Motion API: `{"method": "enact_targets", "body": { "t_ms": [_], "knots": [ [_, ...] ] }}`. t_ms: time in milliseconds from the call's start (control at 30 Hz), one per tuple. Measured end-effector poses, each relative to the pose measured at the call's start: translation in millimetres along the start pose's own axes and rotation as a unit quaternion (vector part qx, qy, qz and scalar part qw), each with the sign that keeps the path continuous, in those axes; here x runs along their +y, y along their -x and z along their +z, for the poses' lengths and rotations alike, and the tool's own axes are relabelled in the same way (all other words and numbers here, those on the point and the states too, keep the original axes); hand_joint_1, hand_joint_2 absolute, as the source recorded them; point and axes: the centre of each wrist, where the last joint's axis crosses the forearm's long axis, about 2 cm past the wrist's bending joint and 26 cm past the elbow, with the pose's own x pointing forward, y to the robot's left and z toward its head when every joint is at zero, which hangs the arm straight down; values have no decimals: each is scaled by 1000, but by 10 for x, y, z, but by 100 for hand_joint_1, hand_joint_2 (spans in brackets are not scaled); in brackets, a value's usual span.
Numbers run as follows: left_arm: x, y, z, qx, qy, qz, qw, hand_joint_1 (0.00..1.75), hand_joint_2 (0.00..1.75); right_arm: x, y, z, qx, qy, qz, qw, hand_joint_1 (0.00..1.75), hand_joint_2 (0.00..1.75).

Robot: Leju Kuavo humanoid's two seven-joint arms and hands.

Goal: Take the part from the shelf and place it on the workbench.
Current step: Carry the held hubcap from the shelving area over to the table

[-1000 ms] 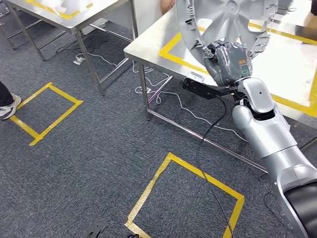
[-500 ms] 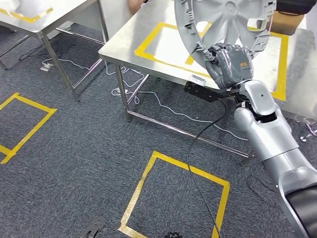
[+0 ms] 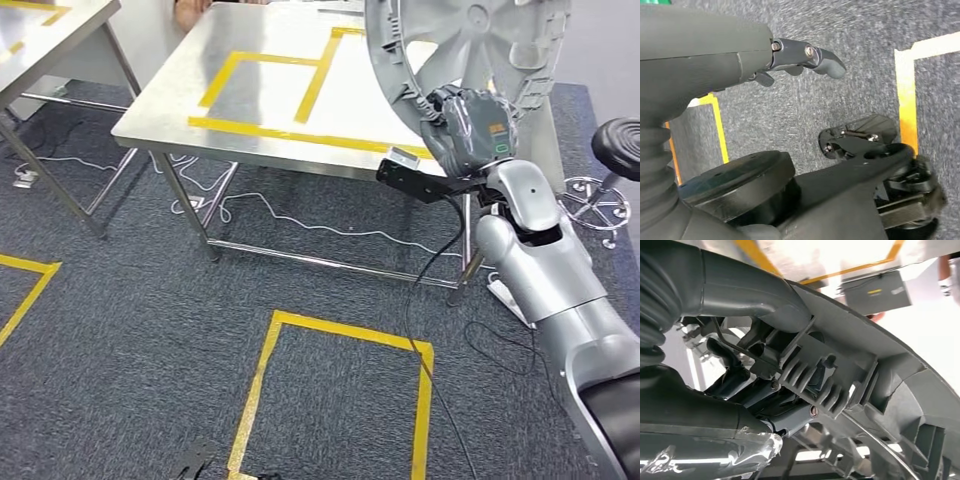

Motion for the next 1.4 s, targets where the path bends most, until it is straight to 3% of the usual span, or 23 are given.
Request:
{"method": "enact_targets", "body": {
  "t_ms": [1400],
  "knots": [
    [24, -8, -3, 2, -2, -2, 1000, 0, 175, -19, -28, -25, -24, 12, 49, 998, 175, 175]
  ]
}}
